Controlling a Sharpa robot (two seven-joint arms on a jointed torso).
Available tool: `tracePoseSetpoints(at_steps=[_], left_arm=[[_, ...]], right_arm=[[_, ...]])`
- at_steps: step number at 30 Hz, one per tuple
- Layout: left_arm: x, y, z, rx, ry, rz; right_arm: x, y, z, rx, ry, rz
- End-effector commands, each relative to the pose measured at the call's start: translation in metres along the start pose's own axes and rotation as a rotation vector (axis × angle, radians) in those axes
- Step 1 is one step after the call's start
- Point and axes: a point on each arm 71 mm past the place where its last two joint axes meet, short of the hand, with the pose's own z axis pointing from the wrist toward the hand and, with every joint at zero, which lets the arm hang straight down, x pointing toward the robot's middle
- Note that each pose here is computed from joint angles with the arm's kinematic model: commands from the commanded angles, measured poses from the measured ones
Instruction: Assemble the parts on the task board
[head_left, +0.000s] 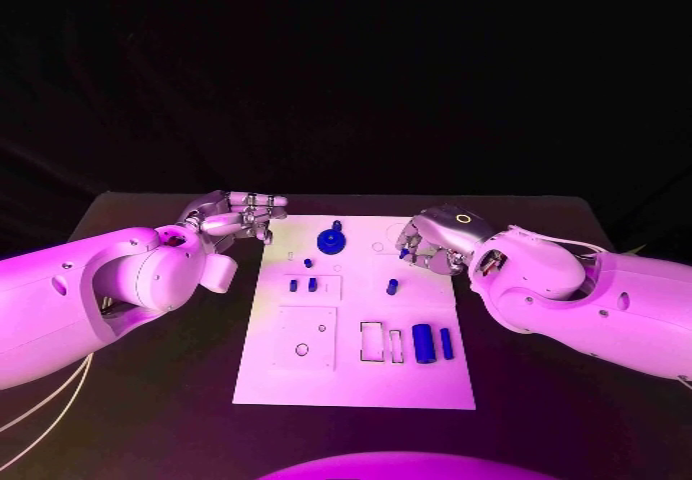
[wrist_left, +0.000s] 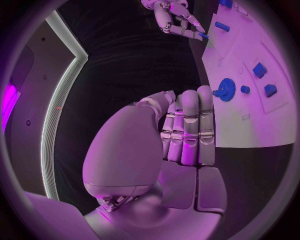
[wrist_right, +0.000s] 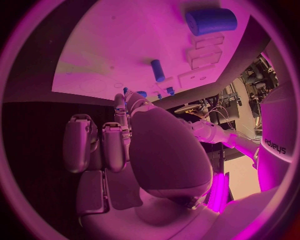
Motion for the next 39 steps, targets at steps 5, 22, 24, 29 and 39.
tracePoseSetpoints(at_steps=[5, 22, 24, 29, 39], left_arm=[[0.0053, -0.0007, 0.0015, 0.003, 0.031, -0.009], [0.0169, -0.0006, 0.003, 0.005, 0.059, -0.014], [0.0182, -0.0006, 0.003, 0.005, 0.062, -0.014], [0.02, -0.0005, 0.0033, 0.005, 0.068, -0.015], [0.0218, -0.0004, 0.0039, 0.003, 0.074, -0.016]], right_arm=[[-0.004, 0.045, 0.001, -0.109, -0.039, 0.047], [0.039, 0.105, 0.012, -0.237, 0.051, 0.117], [0.044, 0.108, 0.013, -0.24, 0.06, 0.124], [0.054, 0.116, 0.014, -0.249, 0.078, 0.137], [0.065, 0.122, 0.016, -0.253, 0.11, 0.138]])
